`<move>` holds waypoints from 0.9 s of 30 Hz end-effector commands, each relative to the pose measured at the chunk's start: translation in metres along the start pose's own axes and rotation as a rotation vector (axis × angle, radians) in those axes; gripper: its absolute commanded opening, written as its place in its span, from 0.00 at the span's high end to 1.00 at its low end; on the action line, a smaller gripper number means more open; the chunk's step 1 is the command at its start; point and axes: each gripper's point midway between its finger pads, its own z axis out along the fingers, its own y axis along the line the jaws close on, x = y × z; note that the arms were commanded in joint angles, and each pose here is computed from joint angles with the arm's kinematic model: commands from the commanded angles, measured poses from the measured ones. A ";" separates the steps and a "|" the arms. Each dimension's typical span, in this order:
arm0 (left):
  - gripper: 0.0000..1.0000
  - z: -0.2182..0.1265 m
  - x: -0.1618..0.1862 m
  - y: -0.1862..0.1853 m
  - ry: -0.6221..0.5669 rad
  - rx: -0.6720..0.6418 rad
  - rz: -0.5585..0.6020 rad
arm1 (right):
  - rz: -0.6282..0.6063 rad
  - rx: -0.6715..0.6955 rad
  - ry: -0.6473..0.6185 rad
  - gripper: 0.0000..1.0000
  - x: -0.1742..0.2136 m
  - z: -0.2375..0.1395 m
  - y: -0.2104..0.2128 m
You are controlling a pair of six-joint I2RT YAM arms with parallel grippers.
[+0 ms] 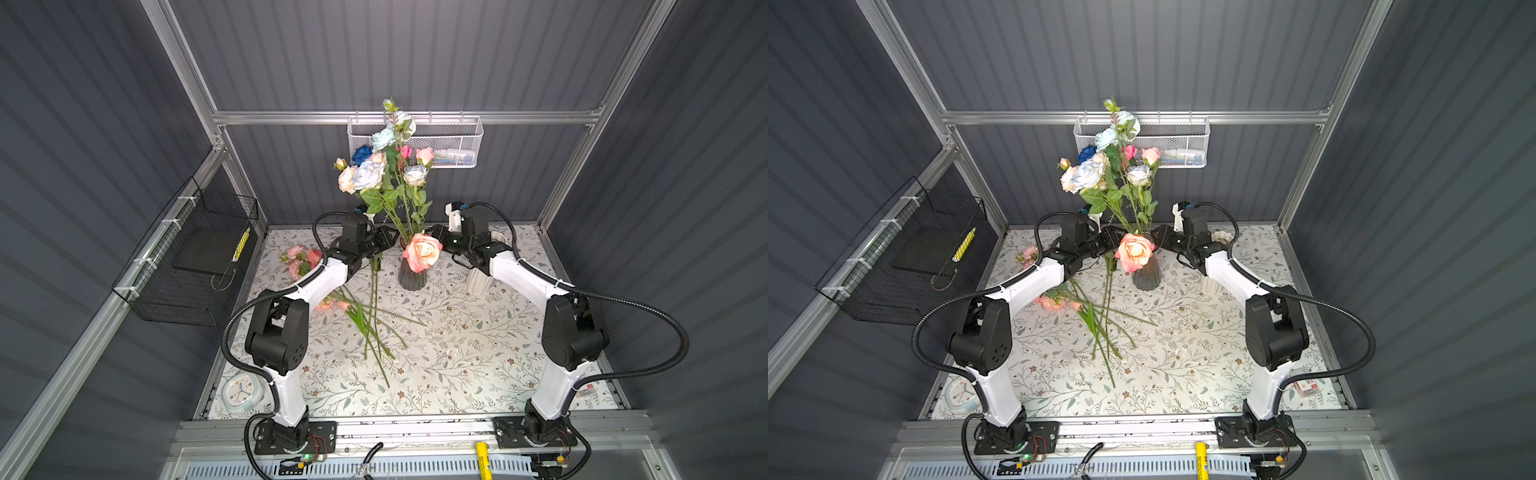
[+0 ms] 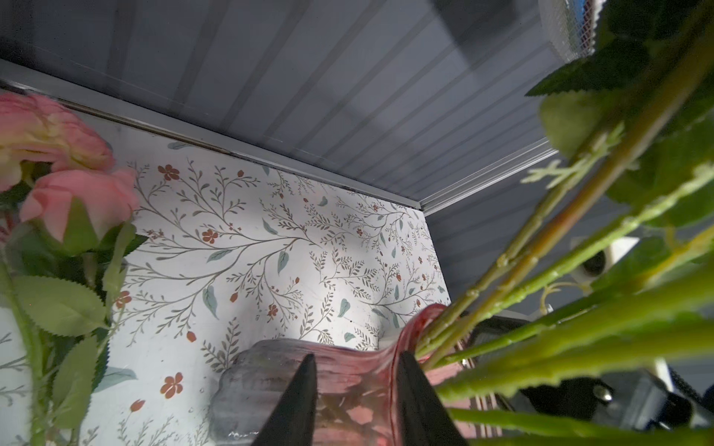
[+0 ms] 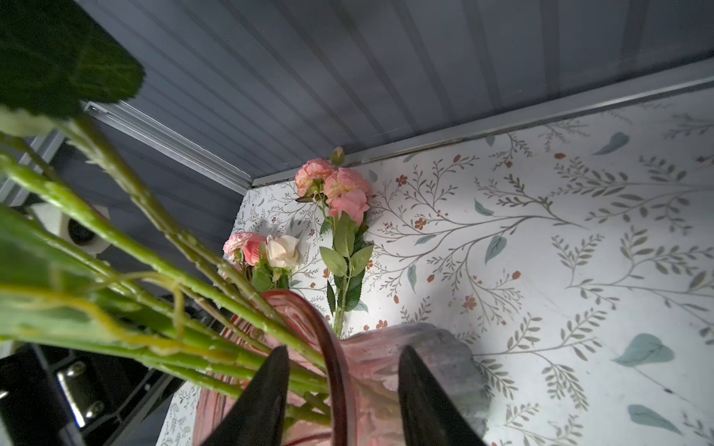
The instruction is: Arrange the flowers into the vase
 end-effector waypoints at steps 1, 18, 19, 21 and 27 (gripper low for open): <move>0.54 -0.027 -0.009 -0.001 -0.052 -0.052 0.019 | -0.030 -0.044 -0.067 0.41 -0.022 -0.027 0.021; 0.50 -0.108 0.031 -0.010 0.015 -0.092 -0.023 | -0.063 -0.041 -0.070 0.53 0.018 -0.137 0.036; 0.50 -0.113 0.036 -0.011 0.022 -0.089 -0.026 | -0.068 -0.049 -0.055 0.56 0.025 -0.141 0.038; 0.50 -0.124 0.044 -0.016 0.033 -0.064 -0.026 | -0.089 -0.141 0.034 0.59 0.048 -0.147 0.054; 0.49 -0.134 0.075 -0.034 0.117 -0.016 -0.003 | -0.195 -0.370 0.214 0.62 0.094 -0.150 0.116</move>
